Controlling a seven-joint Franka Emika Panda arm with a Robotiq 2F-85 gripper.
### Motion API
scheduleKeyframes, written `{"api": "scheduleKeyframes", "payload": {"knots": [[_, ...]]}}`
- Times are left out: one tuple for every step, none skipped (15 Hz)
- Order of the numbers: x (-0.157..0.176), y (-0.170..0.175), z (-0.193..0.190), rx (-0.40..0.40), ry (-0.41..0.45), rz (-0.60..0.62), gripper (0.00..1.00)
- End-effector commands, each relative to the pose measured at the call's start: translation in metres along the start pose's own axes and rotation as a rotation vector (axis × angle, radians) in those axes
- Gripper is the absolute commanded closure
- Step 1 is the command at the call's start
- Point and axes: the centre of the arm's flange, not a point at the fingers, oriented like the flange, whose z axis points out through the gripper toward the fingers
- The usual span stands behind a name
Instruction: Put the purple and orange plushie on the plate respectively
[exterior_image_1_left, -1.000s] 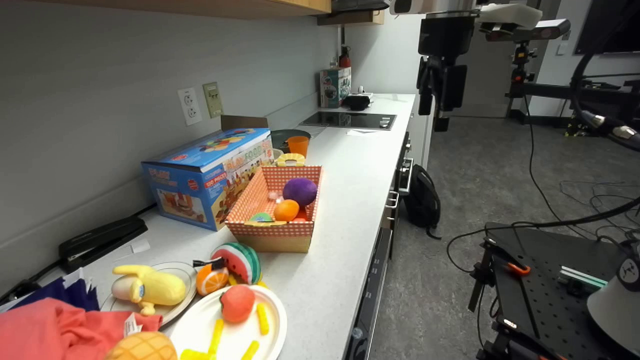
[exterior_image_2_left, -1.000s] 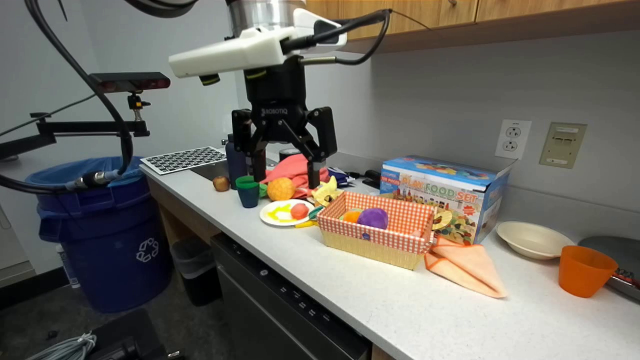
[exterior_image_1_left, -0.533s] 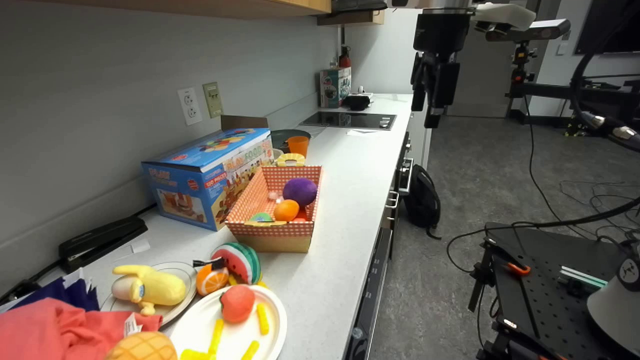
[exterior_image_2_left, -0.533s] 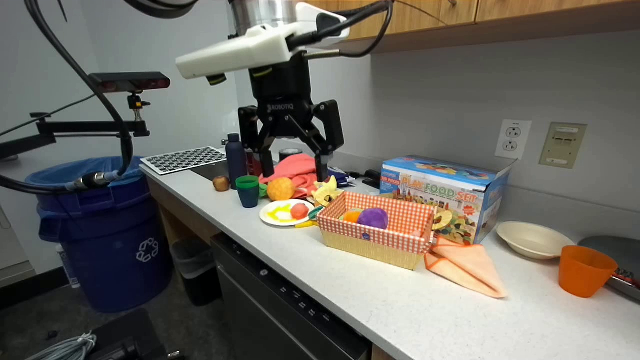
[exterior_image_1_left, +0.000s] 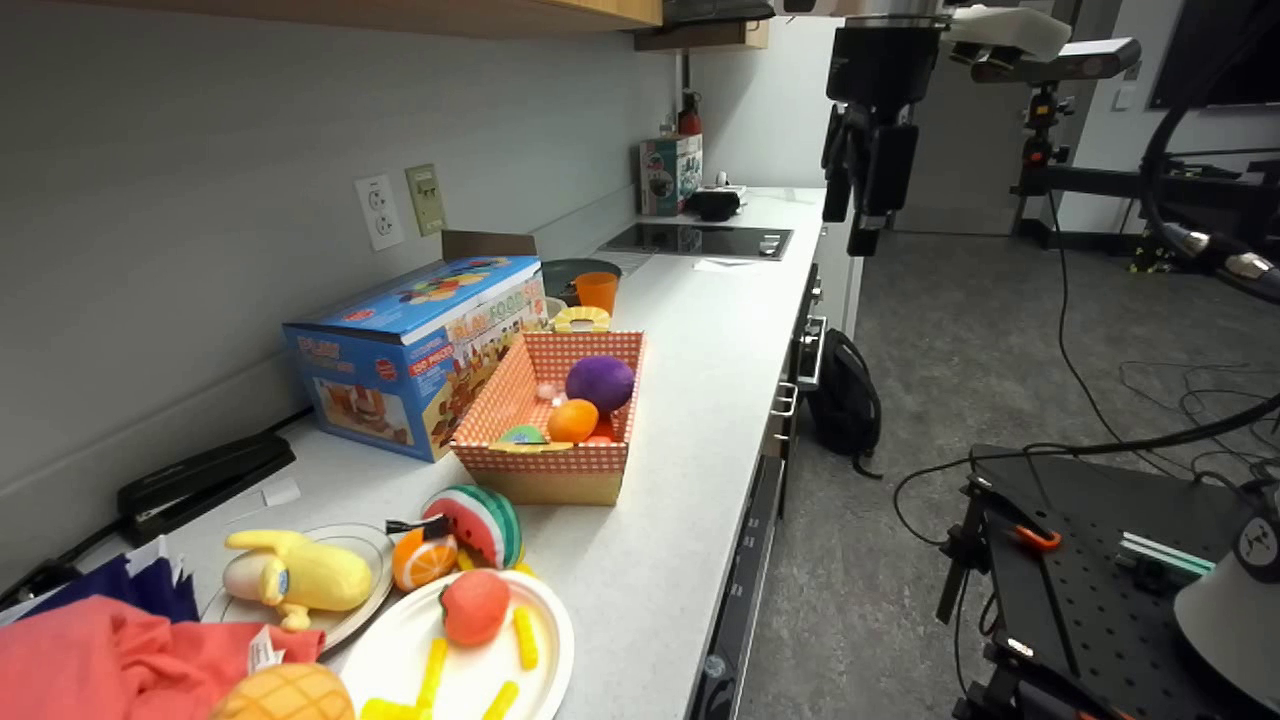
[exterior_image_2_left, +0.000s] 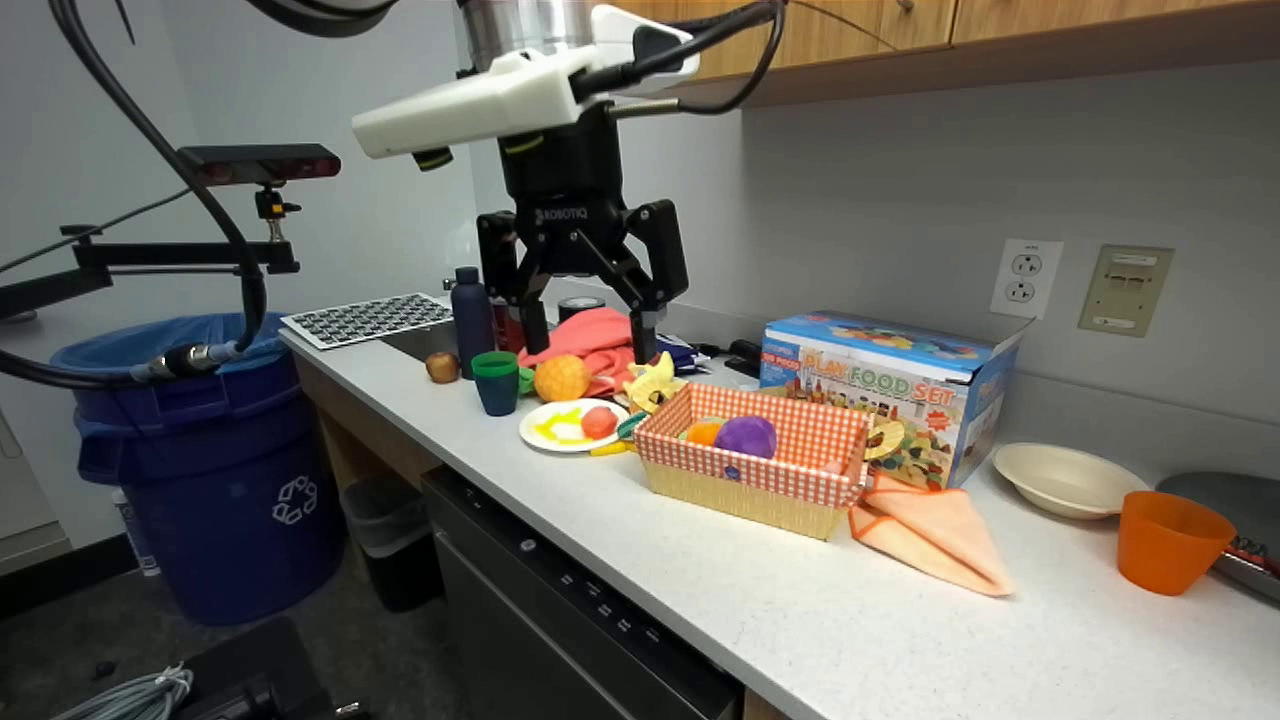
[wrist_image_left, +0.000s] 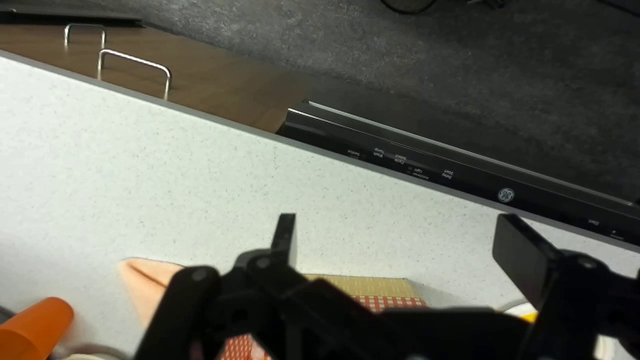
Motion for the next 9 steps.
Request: {"api": "scheduleKeyframes", "payload": {"knots": [[0.0007,0.0001,0.0004,-0.008,0.010,0.015,0.00],[0.0009,0.0001,0.0005,-0.009,0.013,0.018,0.00],[0.0010,0.0001,0.0004,-0.010,0.014,0.019,0.00],[0.0013,-0.0001,0.0004,-0.005,0.018,0.023,0.00],[0.0014,-0.0006,0.0003,-0.002,0.017,0.036,0.00],[0.0020,-0.0014,0.0003,0.007,0.022,0.056,0.00],[0.0025,-0.0023,0.0002,0.019,0.026,0.075,0.00],[0.0031,-0.0033,0.0001,0.034,0.033,0.098,0.00],[0.0043,-0.0046,0.0001,0.052,0.044,0.133,0.00]]}}
